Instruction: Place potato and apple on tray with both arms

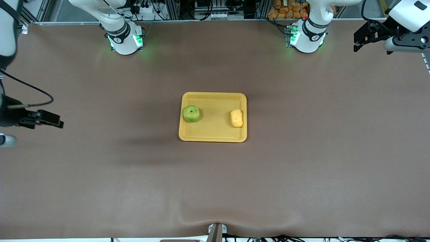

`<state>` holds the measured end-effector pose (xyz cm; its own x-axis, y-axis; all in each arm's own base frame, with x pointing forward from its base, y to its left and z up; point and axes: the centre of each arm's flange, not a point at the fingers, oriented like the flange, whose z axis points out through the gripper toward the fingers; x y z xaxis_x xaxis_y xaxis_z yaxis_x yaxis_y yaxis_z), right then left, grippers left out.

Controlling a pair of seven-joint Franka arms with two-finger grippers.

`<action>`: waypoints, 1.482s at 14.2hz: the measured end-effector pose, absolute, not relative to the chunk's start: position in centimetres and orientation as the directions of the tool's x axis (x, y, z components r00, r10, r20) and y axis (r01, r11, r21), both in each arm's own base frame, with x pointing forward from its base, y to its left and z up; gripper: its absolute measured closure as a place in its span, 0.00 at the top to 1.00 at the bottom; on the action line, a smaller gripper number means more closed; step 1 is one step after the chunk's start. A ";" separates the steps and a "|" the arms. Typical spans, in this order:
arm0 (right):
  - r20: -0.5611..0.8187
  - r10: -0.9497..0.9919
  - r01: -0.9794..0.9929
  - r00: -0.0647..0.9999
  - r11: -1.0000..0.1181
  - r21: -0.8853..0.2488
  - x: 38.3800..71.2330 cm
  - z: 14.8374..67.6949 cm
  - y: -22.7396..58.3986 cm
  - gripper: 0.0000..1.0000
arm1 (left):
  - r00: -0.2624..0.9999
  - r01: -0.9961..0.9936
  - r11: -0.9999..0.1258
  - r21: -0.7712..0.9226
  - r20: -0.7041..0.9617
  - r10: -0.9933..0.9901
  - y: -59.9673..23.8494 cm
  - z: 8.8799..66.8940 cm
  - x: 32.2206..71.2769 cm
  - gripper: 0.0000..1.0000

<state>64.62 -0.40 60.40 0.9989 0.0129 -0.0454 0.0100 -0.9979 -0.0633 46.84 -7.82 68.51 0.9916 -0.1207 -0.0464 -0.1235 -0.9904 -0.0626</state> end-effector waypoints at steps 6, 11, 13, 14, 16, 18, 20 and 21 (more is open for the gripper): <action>-0.037 0.069 0.068 0.997 -0.997 -0.026 60.9 62.4 -2.4 1.00 | 0.997 -0.048 -0.997 -0.065 -0.058 -0.044 -6.5 67.8 47.1 1.00; -0.014 0.118 0.118 0.993 -0.993 -0.021 56.3 61.7 -1.6 1.00 | 0.998 -0.035 -0.997 -0.066 -0.057 -0.031 -6.4 67.8 47.1 1.00; -0.021 0.206 0.206 0.978 -0.978 -0.023 55.4 61.2 -1.6 1.00 | 0.998 -0.035 -0.997 -0.066 -0.054 -0.032 -6.5 67.9 47.2 1.00; -0.019 0.231 0.231 0.973 -0.973 -0.022 55.4 61.1 -1.7 1.00 | 0.998 -0.035 -0.997 -0.065 -0.050 -0.032 -6.5 68.0 47.4 1.00; 0.003 0.239 0.239 0.971 -0.971 -0.014 55.5 61.7 -1.9 1.00 | 0.998 -0.035 -0.997 -0.064 -0.047 -0.032 -6.5 68.1 47.7 1.00; 0.025 0.240 0.240 0.971 -0.971 -0.007 55.6 62.9 -2.1 1.00 | 0.998 -0.034 -0.997 -0.063 -0.051 -0.031 -6.5 67.9 48.1 1.00; 0.034 0.242 0.242 0.970 -0.970 -0.004 55.5 63.6 -2.0 1.00 | 0.998 -0.033 -0.997 -0.062 -0.048 -0.030 -6.5 67.9 48.4 1.00; 0.033 0.243 0.243 0.969 -0.970 -0.005 55.5 63.7 -2.0 1.00 | 0.999 -0.033 -0.998 -0.062 -0.045 -0.030 -6.4 68.1 48.5 1.00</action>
